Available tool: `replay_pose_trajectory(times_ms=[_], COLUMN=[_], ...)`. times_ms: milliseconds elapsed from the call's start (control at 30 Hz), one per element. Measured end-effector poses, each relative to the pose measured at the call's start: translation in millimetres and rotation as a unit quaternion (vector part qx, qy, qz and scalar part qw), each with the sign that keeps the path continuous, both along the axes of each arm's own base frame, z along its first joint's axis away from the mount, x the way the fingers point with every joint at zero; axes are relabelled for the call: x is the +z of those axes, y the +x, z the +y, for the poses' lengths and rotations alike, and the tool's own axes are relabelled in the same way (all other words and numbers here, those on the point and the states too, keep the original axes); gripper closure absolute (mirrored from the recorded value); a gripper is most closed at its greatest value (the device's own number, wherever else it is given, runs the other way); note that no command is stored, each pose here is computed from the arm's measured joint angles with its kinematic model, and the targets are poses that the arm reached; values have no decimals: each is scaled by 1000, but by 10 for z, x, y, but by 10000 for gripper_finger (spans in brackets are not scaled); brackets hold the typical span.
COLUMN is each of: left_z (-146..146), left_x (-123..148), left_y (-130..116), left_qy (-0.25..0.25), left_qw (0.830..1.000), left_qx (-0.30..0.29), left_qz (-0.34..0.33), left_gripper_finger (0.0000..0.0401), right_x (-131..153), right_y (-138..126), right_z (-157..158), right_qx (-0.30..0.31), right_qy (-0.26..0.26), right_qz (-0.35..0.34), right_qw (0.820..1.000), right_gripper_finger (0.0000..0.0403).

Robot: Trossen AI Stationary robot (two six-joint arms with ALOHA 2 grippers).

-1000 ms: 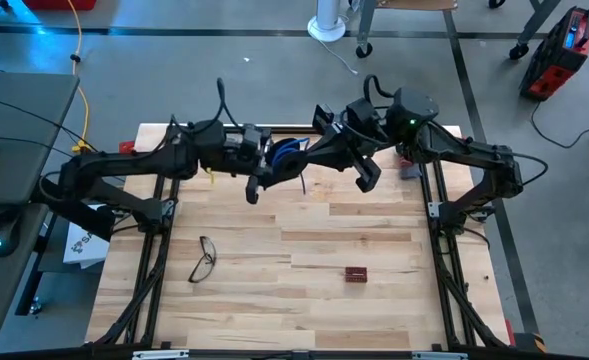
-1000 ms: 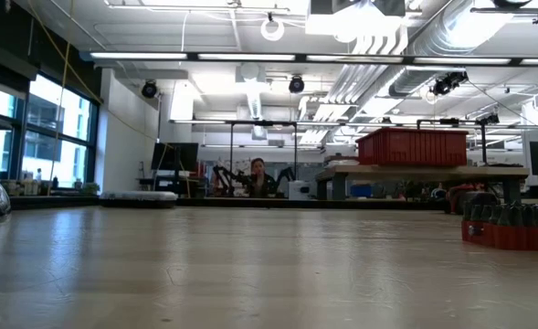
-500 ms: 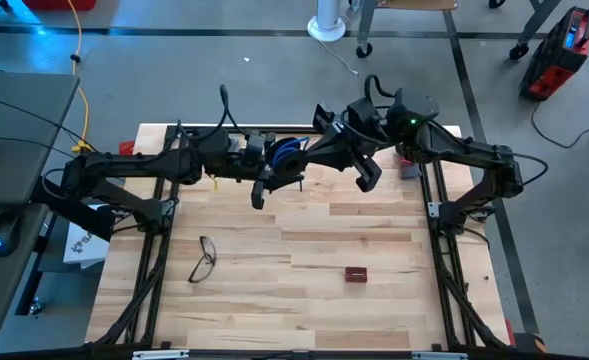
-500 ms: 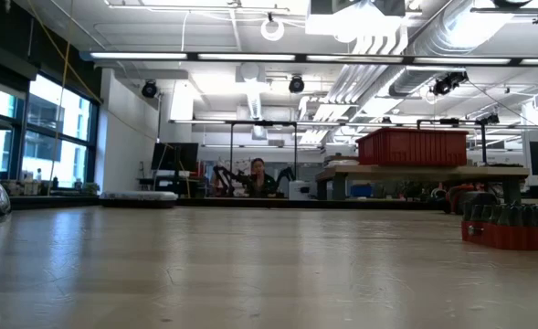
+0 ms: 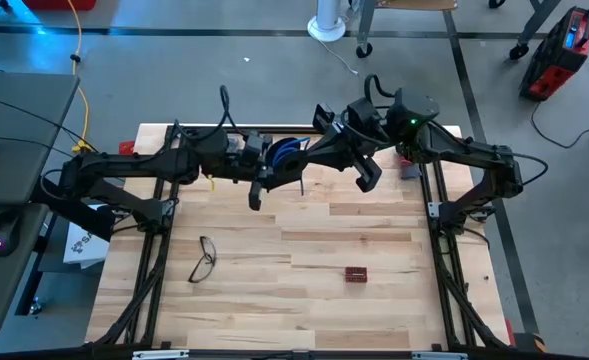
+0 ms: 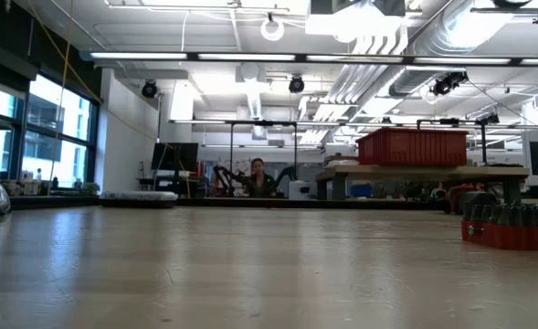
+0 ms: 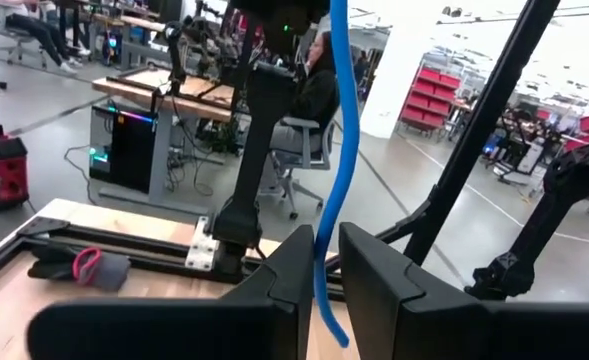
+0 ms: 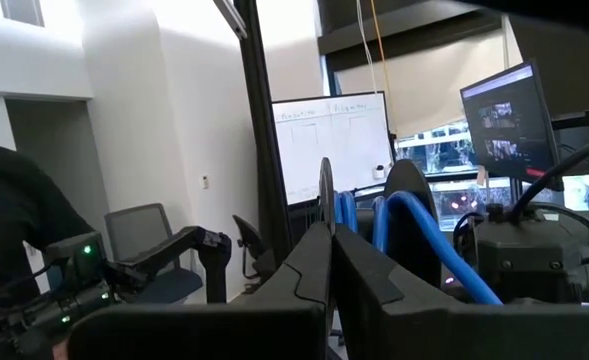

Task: Coil cords
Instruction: Coil the blue wire onto the spool

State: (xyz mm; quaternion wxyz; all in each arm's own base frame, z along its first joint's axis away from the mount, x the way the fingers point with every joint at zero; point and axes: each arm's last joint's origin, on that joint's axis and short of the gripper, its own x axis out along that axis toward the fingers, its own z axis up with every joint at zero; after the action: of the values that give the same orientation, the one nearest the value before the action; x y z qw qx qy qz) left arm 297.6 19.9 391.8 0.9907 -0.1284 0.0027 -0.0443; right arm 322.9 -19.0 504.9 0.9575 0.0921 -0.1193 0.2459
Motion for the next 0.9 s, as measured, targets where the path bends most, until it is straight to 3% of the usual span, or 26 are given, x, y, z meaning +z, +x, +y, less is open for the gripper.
replay_pose_trajectory(times_ms=[167,300,533,900], left_z=[1,3,-5,-144], left_x=[-12,-3,-20,170], left_y=[0,0,-29,-479], left_qy=[-2,-11,-55,-112], left_qw=[1000,1000,998,991], left_qx=[2,4,-6,-52], left_qz=[6,2,24,58], left_gripper_finger=[353,383,398,400], right_x=[0,0,0,-30], right_y=[0,0,-1,-23], right_z=[0,0,-15,-219], right_qx=[0,0,-6,-85], right_qy=[0,0,-11,-13], right_qz=[0,0,-6,14], right_qw=[1000,1000,1000,996], right_gripper_finger=[403,403,403,403])
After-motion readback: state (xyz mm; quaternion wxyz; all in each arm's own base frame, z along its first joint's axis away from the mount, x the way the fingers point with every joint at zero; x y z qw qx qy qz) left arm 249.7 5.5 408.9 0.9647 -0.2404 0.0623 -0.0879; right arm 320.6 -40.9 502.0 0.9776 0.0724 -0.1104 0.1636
